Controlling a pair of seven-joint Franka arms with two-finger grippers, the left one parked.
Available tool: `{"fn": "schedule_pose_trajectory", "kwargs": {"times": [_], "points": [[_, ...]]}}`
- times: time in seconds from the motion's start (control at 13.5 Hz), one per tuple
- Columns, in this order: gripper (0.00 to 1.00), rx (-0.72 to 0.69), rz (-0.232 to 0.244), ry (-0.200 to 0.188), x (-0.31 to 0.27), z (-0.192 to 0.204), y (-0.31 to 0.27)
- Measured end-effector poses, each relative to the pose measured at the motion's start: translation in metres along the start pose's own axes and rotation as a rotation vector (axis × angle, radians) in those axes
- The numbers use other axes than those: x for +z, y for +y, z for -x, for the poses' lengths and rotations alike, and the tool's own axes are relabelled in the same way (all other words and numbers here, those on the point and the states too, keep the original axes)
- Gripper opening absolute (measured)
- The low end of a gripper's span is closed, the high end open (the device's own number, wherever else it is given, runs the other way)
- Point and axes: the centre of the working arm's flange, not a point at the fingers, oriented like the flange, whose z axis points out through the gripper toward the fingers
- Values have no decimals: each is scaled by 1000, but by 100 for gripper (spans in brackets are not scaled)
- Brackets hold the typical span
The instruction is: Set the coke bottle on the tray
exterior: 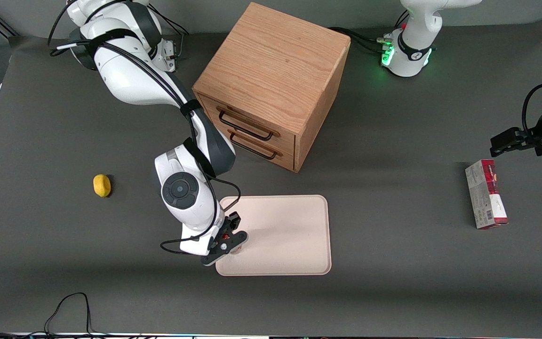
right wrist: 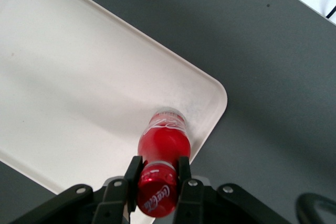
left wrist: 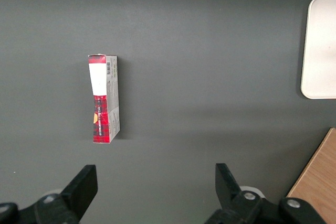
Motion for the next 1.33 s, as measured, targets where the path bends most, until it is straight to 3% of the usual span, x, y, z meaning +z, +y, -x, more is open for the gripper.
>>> {"fn": "schedule_pose_trajectory", "kwargs": {"times": [0.15, 0.52, 0.59, 1.04, 1.33], "points": [[39, 0, 0, 1, 1, 0, 0], [94, 0, 2, 28, -14, -3, 0], [100, 1, 4, 41, -30, -5, 1], [100, 10, 1, -7, -189, 26, 5], [100, 39, 12, -77, -262, 62, 20]]}}
